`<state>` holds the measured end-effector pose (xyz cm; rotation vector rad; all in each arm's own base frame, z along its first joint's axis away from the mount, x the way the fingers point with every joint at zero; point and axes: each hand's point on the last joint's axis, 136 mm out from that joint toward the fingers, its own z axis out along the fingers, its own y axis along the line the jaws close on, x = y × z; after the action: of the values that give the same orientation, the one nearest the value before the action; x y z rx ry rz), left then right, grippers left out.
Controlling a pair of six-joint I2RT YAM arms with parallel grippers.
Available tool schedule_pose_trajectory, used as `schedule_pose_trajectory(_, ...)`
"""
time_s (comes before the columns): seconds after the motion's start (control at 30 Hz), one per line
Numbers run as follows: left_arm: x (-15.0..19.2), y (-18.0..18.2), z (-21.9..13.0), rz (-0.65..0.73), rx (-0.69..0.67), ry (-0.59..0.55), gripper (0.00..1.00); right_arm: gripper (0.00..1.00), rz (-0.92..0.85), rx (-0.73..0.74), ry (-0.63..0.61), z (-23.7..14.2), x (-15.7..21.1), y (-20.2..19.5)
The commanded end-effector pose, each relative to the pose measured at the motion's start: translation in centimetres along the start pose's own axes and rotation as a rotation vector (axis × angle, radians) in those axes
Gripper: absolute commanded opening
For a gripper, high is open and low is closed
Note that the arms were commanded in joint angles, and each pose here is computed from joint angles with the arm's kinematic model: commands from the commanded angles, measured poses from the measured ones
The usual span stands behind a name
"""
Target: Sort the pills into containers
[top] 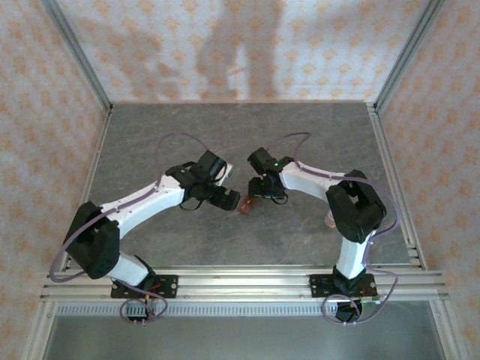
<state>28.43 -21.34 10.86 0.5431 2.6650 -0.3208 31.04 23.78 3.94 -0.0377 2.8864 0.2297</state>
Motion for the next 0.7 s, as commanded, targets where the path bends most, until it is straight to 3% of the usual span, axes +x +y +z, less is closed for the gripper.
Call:
schedule_pose_trajectory(0.0, -0.5, -0.4, 0.1, 0.081, -0.037, 0.012, 1.00, 0.68, 0.000, 0.018, 0.015, 0.8, 0.3, -0.6)
schedule_pose_trajectory(0.37, 0.2, -3.5, 2.6, 0.332, -0.111, 0.055, 1.00, 0.67, 0.019, 0.009, 0.030, 1.1, 1.1, -0.8)
schedule_pose_trajectory(0.67, -0.4, -4.4, 4.4, 0.359, -0.128, 0.030, 1.00, 0.66, 0.027, 0.003, 0.039, 1.2, 1.3, -0.8)
